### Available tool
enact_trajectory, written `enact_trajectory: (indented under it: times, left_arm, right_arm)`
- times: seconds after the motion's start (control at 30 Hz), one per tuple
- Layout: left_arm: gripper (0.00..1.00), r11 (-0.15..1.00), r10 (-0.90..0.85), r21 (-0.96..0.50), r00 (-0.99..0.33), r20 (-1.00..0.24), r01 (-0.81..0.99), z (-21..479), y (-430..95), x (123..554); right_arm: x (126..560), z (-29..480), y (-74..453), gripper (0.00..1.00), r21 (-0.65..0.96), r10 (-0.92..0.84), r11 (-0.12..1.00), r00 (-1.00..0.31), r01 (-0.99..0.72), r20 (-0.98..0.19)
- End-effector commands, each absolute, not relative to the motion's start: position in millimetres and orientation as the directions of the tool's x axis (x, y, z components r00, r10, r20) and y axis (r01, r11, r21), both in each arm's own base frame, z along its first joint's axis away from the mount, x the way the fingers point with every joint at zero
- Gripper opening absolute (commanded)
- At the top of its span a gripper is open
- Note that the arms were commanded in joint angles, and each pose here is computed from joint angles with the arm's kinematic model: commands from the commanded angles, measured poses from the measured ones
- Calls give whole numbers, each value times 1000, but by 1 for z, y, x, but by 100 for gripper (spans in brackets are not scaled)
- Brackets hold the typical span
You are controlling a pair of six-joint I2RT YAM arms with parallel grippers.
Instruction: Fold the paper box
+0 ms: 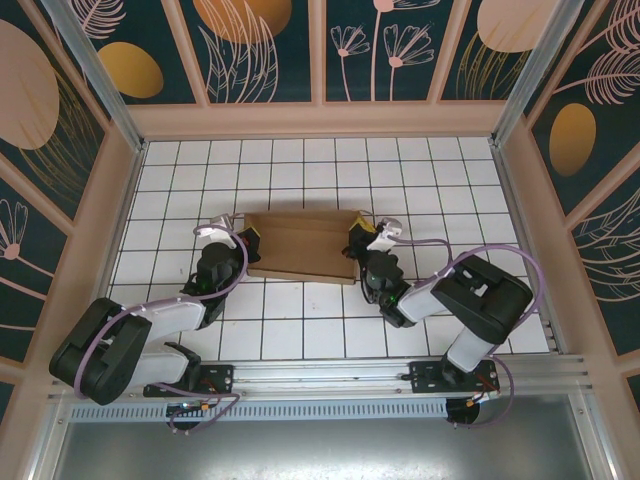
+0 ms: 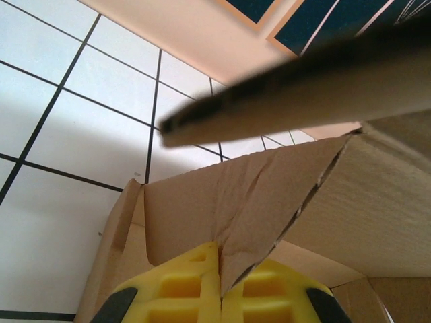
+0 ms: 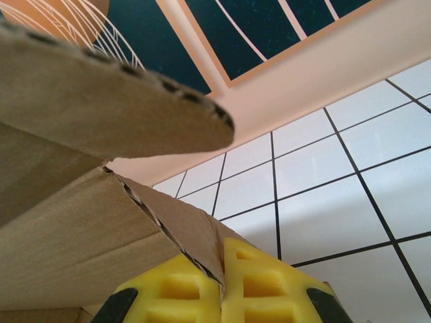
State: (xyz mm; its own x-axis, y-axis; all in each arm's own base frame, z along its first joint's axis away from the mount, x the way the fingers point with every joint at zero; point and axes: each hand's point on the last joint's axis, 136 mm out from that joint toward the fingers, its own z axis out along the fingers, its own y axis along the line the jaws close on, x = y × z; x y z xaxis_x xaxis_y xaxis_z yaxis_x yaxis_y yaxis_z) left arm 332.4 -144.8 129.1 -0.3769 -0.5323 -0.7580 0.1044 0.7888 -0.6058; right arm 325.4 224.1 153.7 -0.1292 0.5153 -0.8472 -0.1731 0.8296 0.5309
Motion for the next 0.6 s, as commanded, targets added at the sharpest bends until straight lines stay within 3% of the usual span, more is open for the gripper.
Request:
enact_trajectory:
  times: [0.0, 0.57]
  left_arm:
    - [0, 821, -428, -569, -613, -663, 42, 59, -156, 297]
    - [0, 822, -436, -566, -578, -690, 55, 89, -167, 325]
  right_arm:
    - [300, 62, 238, 0, 379, 294, 913, -398, -152, -869]
    - [337, 49, 250, 0, 399, 275, 905, -510, -150, -815]
